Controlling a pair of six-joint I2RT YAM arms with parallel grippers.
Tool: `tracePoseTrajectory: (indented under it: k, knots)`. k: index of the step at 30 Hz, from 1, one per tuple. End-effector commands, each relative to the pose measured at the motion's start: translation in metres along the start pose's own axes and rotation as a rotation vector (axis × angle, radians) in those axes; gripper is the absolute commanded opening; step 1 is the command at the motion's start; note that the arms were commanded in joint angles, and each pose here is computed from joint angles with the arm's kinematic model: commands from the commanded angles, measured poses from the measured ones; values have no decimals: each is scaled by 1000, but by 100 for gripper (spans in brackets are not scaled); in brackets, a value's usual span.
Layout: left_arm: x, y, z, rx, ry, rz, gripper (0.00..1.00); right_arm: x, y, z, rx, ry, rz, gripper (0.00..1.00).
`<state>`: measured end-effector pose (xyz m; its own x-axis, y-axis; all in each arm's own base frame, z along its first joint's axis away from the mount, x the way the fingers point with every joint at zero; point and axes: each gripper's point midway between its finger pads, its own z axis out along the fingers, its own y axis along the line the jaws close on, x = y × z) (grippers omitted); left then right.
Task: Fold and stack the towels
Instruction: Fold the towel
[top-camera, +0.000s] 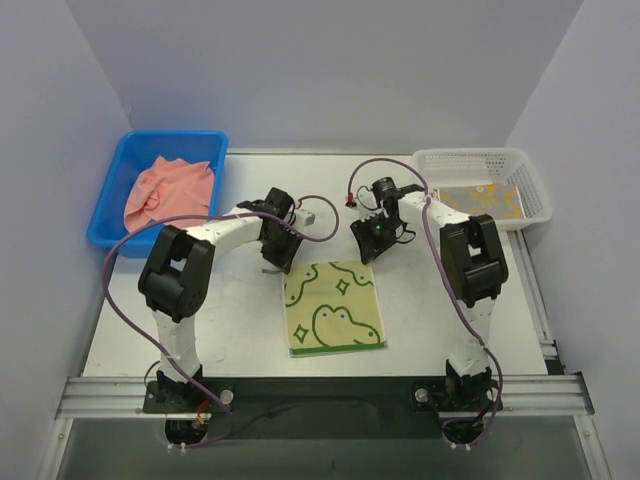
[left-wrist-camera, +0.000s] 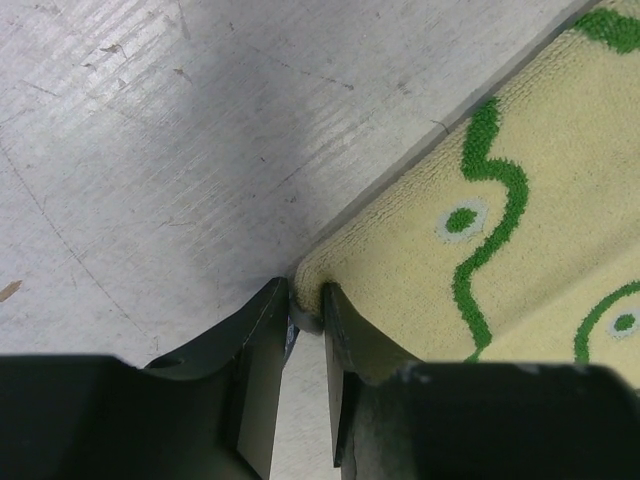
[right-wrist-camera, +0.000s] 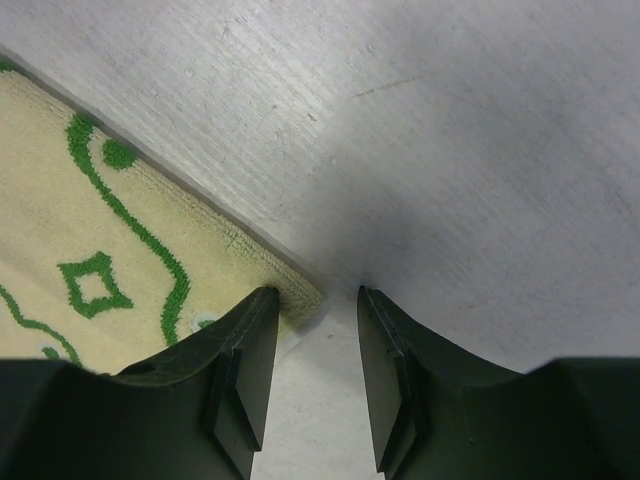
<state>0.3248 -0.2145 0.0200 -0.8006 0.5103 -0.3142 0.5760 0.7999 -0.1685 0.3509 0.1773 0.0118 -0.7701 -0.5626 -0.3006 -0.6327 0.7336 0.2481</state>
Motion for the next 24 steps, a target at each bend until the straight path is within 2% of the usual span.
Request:
tracePoseTrajectory:
  k: [1,5,8,12,14,19,24]
  knots:
    - [6,-4,6,17,41,18,32,21,3,9,20,126,-43,38]
    - [7,-3,6,11,44,16,31,32,4,18,41,201,-75,34]
    - [7,-1,6,-2,45,16,25,43,3,21,60,259,-84,30]
    - [7,1,5,-8,45,15,18,49,-1,19,76,277,-87,9]
    - [6,2,5,-9,43,15,10,47,-4,16,84,271,-80,0]
    - [-10,8,-1,-15,7,1,0,34,-7,9,110,233,-93,0]
    - [-38,17,-16,-55,-68,28,0,4,-13,-7,144,138,-106,0]
